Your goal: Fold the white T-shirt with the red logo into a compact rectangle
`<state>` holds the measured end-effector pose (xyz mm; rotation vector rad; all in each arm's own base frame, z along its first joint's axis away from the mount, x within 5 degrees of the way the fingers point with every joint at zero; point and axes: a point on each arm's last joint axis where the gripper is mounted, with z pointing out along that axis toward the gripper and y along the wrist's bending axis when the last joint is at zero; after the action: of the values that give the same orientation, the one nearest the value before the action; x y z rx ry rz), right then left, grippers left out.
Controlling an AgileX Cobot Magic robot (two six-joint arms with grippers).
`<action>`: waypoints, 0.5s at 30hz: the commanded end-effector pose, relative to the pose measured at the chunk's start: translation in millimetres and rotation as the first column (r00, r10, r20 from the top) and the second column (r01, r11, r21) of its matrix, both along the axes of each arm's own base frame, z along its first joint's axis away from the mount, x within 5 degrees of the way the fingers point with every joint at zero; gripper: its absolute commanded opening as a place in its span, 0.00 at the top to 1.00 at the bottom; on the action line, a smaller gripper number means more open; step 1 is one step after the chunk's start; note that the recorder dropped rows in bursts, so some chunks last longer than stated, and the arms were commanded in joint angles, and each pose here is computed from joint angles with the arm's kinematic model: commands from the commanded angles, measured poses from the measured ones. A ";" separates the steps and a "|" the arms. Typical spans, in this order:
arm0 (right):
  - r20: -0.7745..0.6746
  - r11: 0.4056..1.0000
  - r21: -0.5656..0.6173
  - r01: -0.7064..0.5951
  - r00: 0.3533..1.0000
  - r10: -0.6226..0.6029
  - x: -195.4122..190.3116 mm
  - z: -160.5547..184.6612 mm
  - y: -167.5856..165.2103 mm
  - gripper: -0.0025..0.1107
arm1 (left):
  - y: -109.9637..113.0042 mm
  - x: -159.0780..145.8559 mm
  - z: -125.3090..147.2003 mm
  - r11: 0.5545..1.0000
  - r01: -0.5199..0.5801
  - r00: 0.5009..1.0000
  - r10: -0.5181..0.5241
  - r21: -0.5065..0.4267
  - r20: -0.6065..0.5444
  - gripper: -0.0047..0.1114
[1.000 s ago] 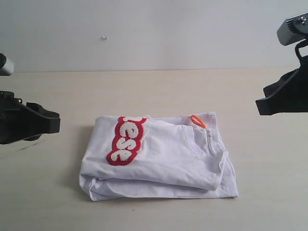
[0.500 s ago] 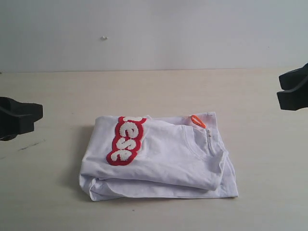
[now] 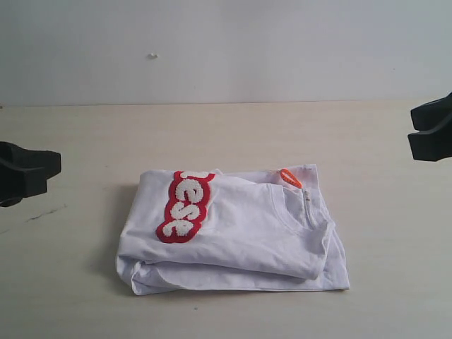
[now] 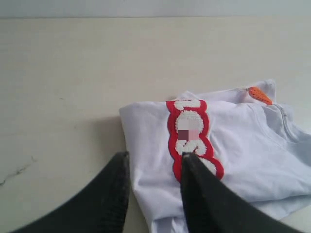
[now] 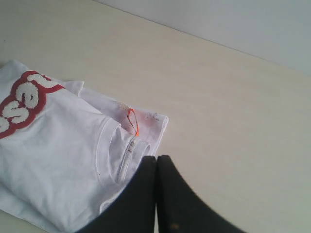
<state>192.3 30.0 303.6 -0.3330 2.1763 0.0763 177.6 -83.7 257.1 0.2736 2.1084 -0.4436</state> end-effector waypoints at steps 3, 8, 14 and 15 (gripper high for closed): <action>0.010 1.000 0.005 0.000 1.000 0.000 -1.7 0.7 0.3 0.98 | -0.4 -2.0 -0.5 1.000 0.006 1.000 -0.006 0.001 0.003 0.65; 0.010 1.000 0.005 0.000 1.000 0.000 -1.7 0.7 0.3 0.98 | 2.4 -4.5 4.9 0.999 0.023 0.998 -0.026 0.042 0.058 0.65; 0.010 1.000 0.005 0.000 1.000 0.000 -1.7 0.7 0.3 0.98 | 21.7 -15.1 27.0 0.994 -0.024 0.975 -0.001 0.108 0.224 0.65; 0.010 1.000 0.005 0.000 1.000 0.000 -1.7 0.7 0.3 0.98 | 25.5 -17.2 31.0 0.994 -0.043 0.968 0.016 0.104 0.249 0.65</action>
<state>192.3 30.1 303.7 -0.3302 2.1765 0.0800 166.1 -68.6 277.9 0.3518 1.9669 -0.3263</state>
